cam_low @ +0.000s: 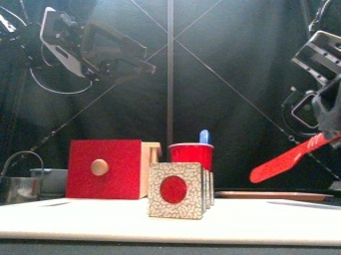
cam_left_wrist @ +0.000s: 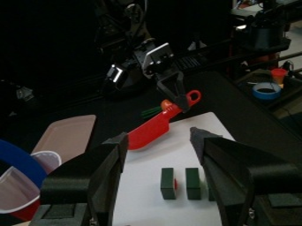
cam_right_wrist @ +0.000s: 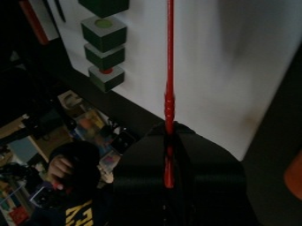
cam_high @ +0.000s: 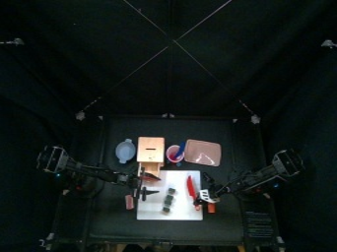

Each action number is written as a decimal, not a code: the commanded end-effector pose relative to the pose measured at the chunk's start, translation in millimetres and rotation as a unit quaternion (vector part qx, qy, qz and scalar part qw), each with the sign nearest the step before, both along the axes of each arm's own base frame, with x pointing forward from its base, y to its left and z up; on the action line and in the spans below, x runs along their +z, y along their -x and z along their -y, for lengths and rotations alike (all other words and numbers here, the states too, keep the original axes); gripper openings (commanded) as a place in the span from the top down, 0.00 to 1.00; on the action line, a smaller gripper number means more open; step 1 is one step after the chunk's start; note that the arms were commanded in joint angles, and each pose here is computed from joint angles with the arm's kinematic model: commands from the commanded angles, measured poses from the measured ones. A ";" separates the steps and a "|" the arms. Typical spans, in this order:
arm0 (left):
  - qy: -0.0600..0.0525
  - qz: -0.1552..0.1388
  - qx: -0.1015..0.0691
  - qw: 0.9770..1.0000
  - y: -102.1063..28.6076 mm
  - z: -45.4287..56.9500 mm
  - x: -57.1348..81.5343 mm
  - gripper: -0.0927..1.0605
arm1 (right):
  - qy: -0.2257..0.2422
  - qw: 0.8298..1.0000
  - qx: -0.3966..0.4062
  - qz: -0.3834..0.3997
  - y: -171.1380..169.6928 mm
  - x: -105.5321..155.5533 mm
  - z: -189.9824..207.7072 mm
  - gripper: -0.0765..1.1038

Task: Place sushi on board then cut the sushi with the knife then place the pieces on the plate
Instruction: Place the 4 sushi pieces on the plate

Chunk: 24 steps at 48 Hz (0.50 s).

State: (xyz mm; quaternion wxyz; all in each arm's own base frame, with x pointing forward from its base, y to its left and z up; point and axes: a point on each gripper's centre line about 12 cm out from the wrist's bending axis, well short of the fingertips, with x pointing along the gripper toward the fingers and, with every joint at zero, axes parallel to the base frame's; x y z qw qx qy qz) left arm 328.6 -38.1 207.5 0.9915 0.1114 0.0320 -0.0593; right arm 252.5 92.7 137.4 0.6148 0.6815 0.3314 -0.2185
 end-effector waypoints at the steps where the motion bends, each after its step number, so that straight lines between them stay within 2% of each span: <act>1: 0.001 0.011 0.002 1.000 -2.0 -0.8 5.3 0.13 | -0.001 1.000 0.005 0.006 1.2 3.3 -2.7 0.60; 6: 0.004 0.011 0.003 1.000 -2.0 -1.2 5.3 0.13 | 0.001 1.000 0.006 0.003 3.0 1.4 -2.2 0.57; 16: 0.009 0.011 0.008 1.000 -2.1 -1.8 5.3 0.13 | 0.006 1.000 0.011 -0.005 8.6 -4.4 -1.9 0.43; 24: 0.009 0.009 0.009 1.000 -1.5 -2.5 4.3 0.13 | 0.008 1.000 0.019 -0.009 11.0 -6.9 -4.3 0.40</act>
